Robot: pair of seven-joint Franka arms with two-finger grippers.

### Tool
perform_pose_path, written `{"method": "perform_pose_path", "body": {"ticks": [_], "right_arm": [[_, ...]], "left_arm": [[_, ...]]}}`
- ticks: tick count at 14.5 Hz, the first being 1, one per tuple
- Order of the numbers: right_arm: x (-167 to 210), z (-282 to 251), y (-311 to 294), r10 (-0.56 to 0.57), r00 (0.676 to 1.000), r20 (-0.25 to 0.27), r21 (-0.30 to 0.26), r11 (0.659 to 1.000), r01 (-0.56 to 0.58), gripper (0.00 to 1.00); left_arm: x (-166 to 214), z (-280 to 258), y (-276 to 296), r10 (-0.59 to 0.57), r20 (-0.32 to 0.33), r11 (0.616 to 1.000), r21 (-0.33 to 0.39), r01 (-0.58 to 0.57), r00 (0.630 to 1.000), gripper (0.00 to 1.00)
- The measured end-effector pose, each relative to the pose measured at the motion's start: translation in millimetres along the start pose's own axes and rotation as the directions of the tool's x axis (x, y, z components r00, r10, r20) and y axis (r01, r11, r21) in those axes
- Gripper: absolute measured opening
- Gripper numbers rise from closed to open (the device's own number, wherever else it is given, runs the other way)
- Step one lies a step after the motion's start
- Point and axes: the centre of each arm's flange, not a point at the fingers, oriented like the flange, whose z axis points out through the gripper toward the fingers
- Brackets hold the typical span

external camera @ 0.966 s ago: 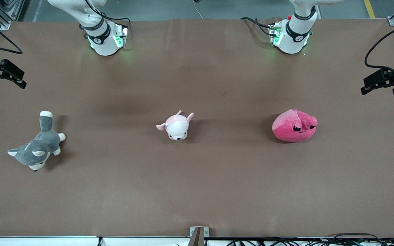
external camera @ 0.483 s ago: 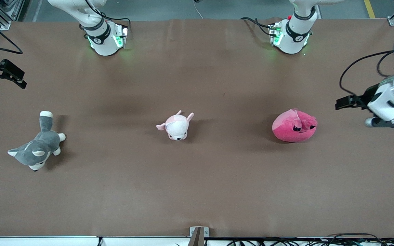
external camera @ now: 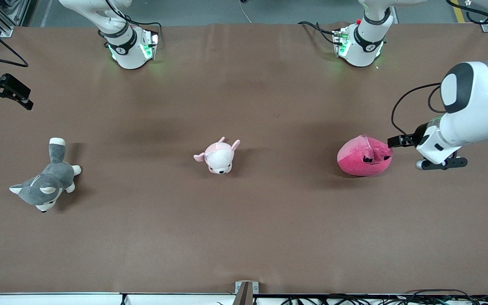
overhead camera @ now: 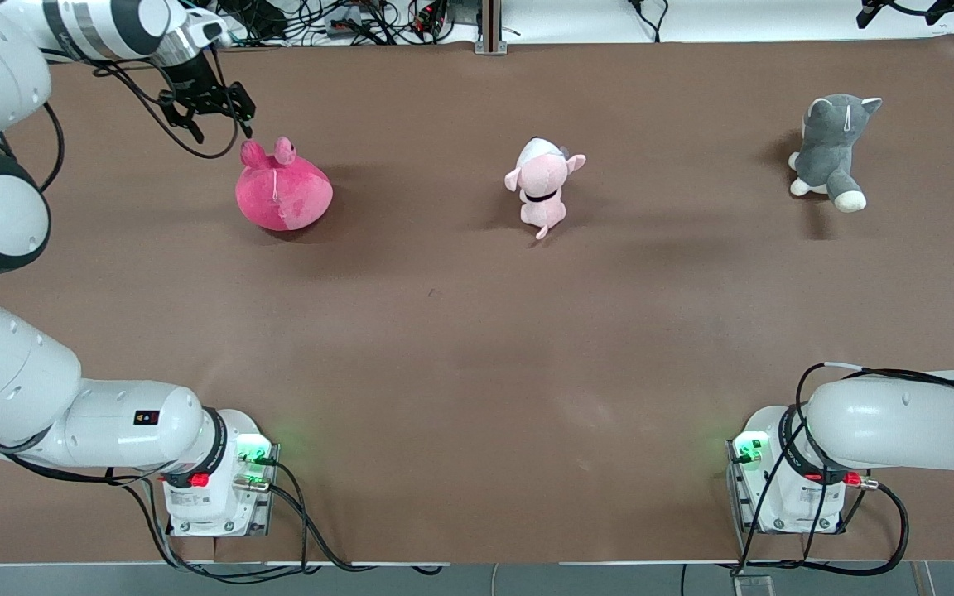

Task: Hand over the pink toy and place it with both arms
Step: 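Lower the left gripper onto the pink plush and grasp its ears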

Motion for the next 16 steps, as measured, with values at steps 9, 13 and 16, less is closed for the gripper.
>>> {"method": "perform_pose_path", "body": {"ticks": [9,13,16], "right_arm": [[11,29,-13,-0.016,0.998,0.061,0.028,0.999,0.014,1.00],[12,46,-28,-0.014,0.992,0.127,0.143,0.990,-0.004,1.00],[12,43,-52,-0.017,0.990,0.138,0.321,0.947,-0.029,0.99]], "left_arm": [[12,32,3,-0.023,0.018,1.000,-0.016,0.023,1.000,0.76],[17,41,12,-0.068,0.004,0.997,-0.022,0.069,0.998,0.35],[18,42,18,-0.109,0.001,0.994,-0.026,0.109,0.994,0.12]]}}
